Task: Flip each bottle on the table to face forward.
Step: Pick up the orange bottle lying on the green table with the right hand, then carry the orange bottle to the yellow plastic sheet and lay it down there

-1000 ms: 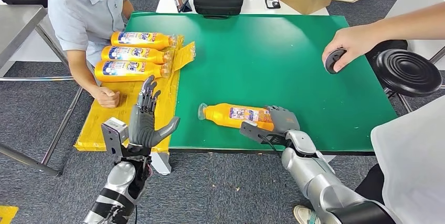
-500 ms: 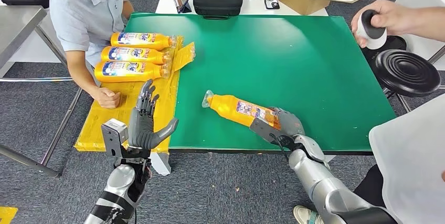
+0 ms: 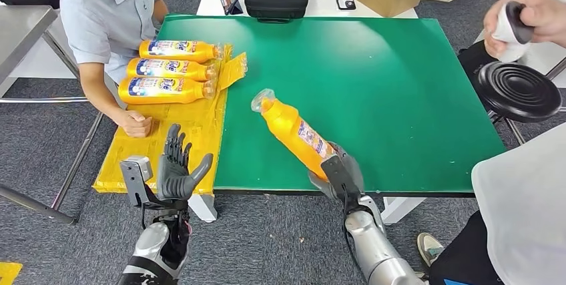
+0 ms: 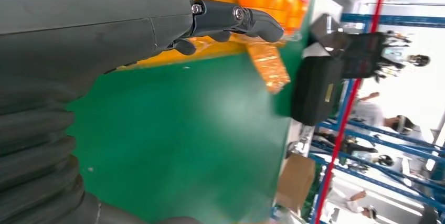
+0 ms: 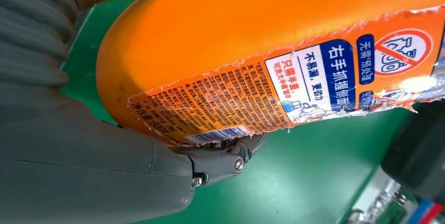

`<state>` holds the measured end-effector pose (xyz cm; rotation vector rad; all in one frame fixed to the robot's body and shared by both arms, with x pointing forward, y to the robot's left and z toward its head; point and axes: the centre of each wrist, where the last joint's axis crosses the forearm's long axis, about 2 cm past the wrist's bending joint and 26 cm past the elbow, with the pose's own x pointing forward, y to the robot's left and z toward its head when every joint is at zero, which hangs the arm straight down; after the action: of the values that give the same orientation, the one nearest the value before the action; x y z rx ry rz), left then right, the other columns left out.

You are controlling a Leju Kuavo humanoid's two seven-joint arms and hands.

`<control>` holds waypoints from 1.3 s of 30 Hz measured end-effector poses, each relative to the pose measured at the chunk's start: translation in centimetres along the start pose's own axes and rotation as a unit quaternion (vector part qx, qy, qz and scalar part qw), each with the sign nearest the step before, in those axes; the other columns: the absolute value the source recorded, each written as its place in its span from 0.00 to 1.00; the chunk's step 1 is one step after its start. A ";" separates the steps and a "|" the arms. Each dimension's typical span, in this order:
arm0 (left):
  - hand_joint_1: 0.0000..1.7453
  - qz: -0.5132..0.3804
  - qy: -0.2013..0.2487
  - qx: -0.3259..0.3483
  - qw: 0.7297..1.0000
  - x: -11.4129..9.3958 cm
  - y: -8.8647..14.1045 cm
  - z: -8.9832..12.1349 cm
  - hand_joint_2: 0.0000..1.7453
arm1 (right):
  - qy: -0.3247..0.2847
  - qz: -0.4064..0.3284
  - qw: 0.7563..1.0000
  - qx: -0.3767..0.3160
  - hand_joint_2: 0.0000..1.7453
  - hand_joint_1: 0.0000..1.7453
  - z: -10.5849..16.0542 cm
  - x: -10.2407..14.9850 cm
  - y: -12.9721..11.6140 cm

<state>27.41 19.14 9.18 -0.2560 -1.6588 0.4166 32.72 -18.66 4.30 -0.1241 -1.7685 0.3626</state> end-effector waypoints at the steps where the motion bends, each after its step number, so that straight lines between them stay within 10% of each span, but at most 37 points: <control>1: 0.00 0.000 0.003 0.001 1.000 -0.1 0.1 0.1 1.00 | -0.004 -0.004 1.000 -0.003 1.00 1.00 0.0 0.2 0.1; 12: 0.00 0.034 0.036 -0.081 0.995 -1.0 -0.4 1.4 1.00 | -0.024 -0.052 0.998 -0.027 1.00 1.00 0.2 1.4 0.4; 39: 0.00 0.064 0.043 -0.216 0.973 -1.2 -2.8 2.7 1.00 | -0.126 0.018 0.963 0.236 1.00 1.00 2.6 4.1 8.0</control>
<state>25.13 15.76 9.02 -0.6970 -1.6384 0.1315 28.33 -10.41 5.10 0.2406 -1.8800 0.8452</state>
